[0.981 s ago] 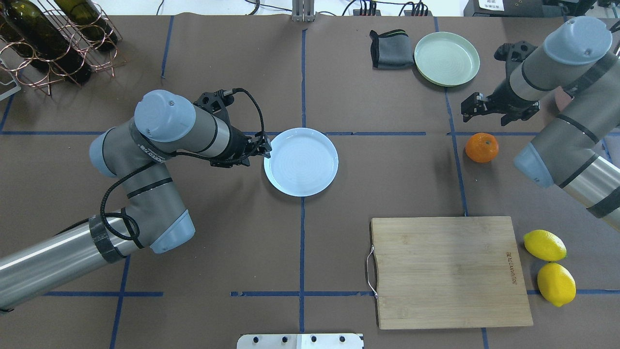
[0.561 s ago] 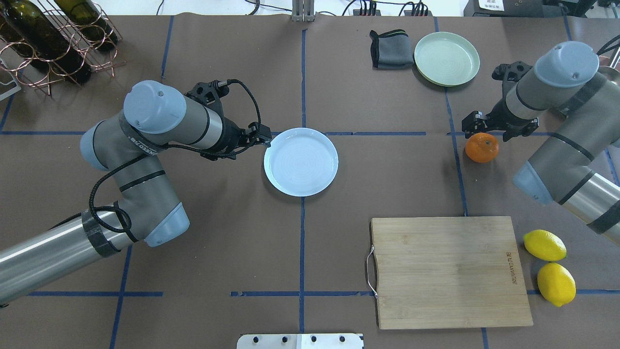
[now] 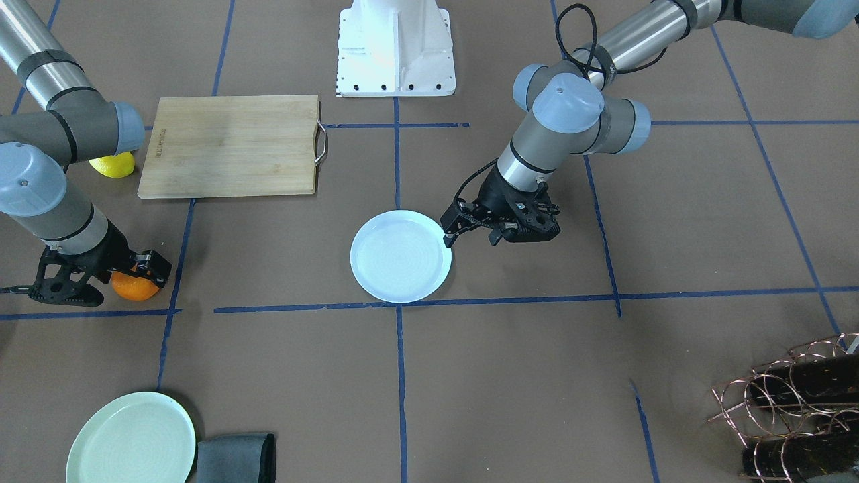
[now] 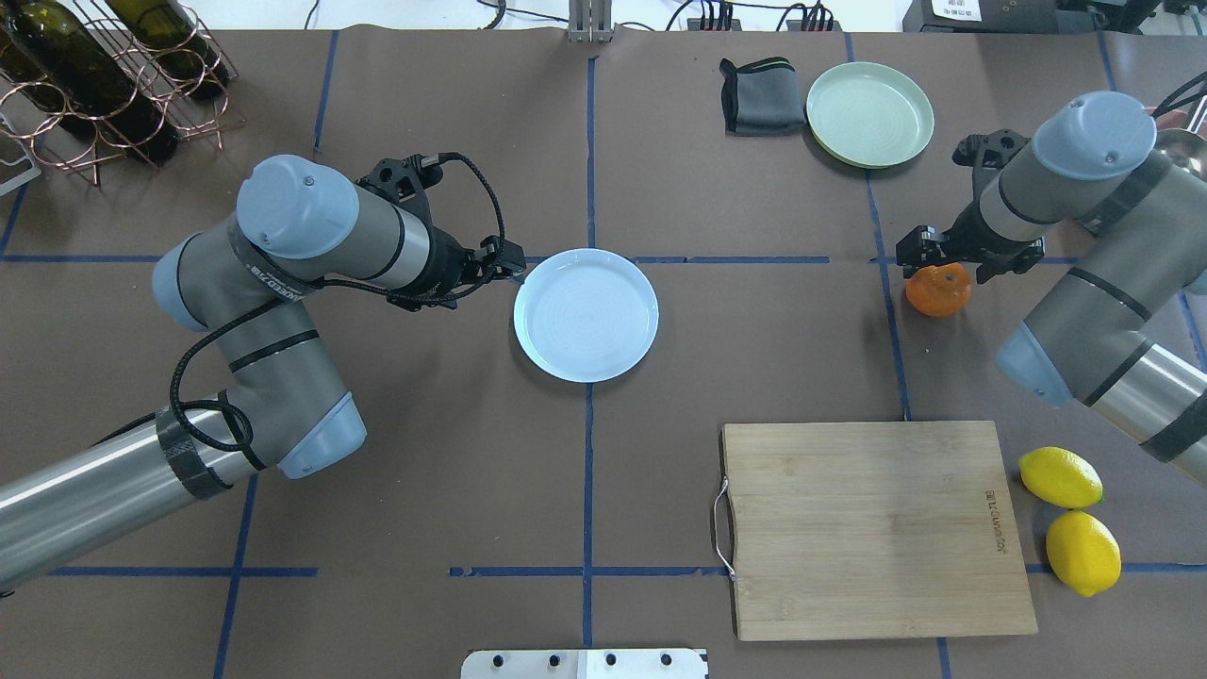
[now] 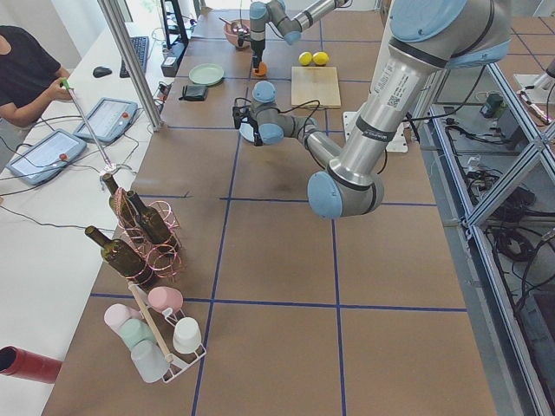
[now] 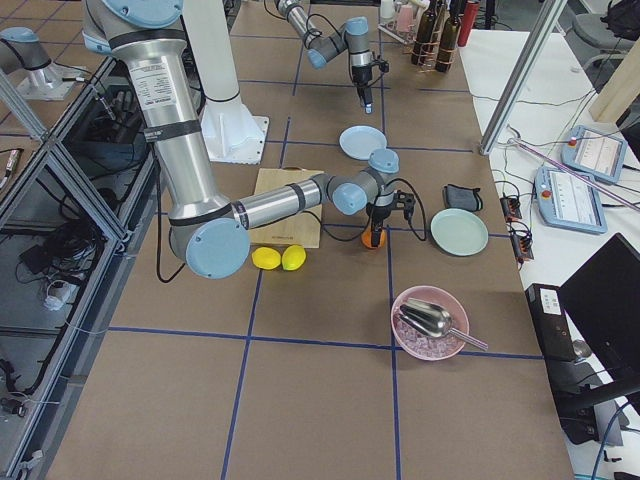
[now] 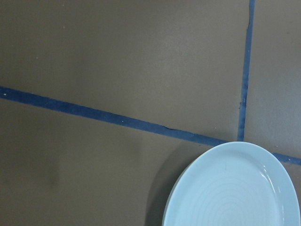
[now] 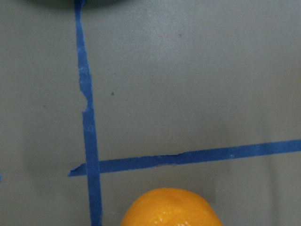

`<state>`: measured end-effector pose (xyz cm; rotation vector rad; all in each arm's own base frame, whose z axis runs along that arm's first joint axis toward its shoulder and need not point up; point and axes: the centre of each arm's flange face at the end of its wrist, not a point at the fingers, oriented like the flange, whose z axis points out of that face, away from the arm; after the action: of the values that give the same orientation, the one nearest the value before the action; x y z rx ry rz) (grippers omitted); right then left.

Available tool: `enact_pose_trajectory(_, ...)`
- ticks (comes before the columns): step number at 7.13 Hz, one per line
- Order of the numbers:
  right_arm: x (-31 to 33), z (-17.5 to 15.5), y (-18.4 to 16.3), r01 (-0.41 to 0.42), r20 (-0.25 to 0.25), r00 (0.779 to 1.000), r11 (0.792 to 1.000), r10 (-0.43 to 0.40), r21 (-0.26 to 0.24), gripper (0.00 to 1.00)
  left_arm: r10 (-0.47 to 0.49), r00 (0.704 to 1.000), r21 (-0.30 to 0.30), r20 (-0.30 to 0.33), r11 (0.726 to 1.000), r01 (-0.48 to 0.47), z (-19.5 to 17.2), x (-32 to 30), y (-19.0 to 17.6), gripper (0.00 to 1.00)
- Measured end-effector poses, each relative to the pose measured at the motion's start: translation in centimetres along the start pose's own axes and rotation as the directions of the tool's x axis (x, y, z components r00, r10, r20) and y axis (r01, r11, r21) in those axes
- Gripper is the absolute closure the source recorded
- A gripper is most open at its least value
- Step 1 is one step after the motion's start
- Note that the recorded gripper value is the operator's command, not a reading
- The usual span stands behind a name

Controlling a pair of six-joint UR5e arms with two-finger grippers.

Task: Pick orange to plate
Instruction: 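Close the right gripper on the orange while the left gripper releases the plate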

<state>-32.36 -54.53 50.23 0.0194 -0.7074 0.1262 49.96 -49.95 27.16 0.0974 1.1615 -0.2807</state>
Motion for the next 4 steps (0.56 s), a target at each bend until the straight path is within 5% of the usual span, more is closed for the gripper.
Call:
enact_pose_trajectory(2, 0.25, 0.32, 0.27, 0.000, -0.005, 1.000, 1.000, 0.000, -0.007, 0.01, -0.001, 1.000, 0.004, -0.001, 1.000, 0.001, -0.15, -0.04, -0.25, 0.00)
enact_pose_trajectory(3, 0.22, 0.30, 0.32, 0.001, -0.004, 1.000, 1.000, -0.001, -0.008, 0.63, -0.002, 1.000, 0.005, -0.001, 1.000, 0.002, -0.20, -0.06, -0.34, 0.00)
enact_pose_trajectory(4, 0.23, 0.30, 0.32, 0.000, -0.004, 1.000, 1.000, 0.000, -0.008, 1.00, -0.002, 1.000, 0.006, -0.001, 1.000, 0.002, -0.24, -0.05, -0.36, 0.00)
